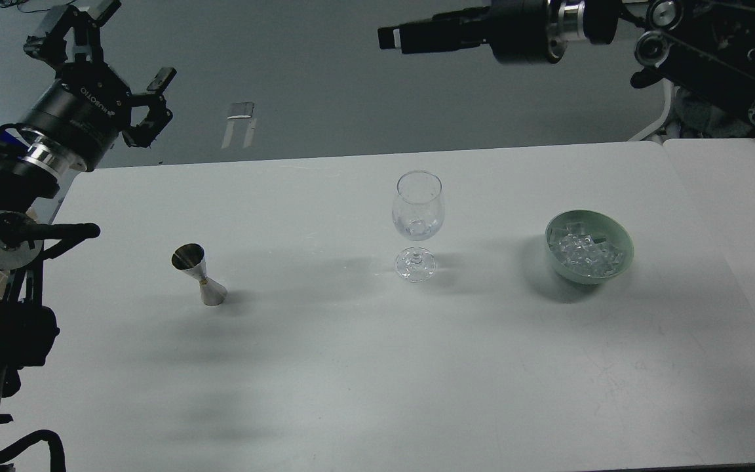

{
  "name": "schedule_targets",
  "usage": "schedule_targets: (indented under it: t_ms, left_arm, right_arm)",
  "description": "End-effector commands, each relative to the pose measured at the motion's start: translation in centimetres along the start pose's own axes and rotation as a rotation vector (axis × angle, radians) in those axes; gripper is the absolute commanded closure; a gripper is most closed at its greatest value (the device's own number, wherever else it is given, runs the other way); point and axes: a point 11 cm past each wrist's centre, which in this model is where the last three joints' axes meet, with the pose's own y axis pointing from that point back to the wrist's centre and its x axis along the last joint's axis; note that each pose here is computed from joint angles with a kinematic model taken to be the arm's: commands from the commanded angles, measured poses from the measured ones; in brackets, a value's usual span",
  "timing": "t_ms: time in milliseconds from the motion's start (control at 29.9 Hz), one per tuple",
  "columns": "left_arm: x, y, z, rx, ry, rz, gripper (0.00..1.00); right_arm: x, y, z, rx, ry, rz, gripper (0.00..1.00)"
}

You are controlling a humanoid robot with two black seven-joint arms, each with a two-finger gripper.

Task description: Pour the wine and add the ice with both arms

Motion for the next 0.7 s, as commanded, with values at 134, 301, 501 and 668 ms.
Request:
schedule_targets:
  t_ms: [134, 301, 501, 668]
  left_arm:
    - [0.7, -1.4, 0.3, 0.003, 0.015, -0.048, 0.02]
    - [2.3, -2.3, -0.9, 0.026, 0.075, -0.002, 0.02]
    - [2.9, -4.5, -3.0, 0.055, 0.189, 0.032, 0.02]
    - [2.9, -5.8, -4.4, 0.079, 0.254, 0.052, 0.02]
  right_arm:
    - [2.0, 3.5, 5.9, 0.099, -0.568, 0.328, 0.01]
    - [-1.6, 5.0, 10.1, 0.150, -0.831, 0.472, 0.01]
    - [-5.5, 5.4, 13.5, 0.194, -1.061, 0.620, 0.01]
    - [-7.1, 5.6, 14.2, 0.248, -1.146, 0.688, 0.01]
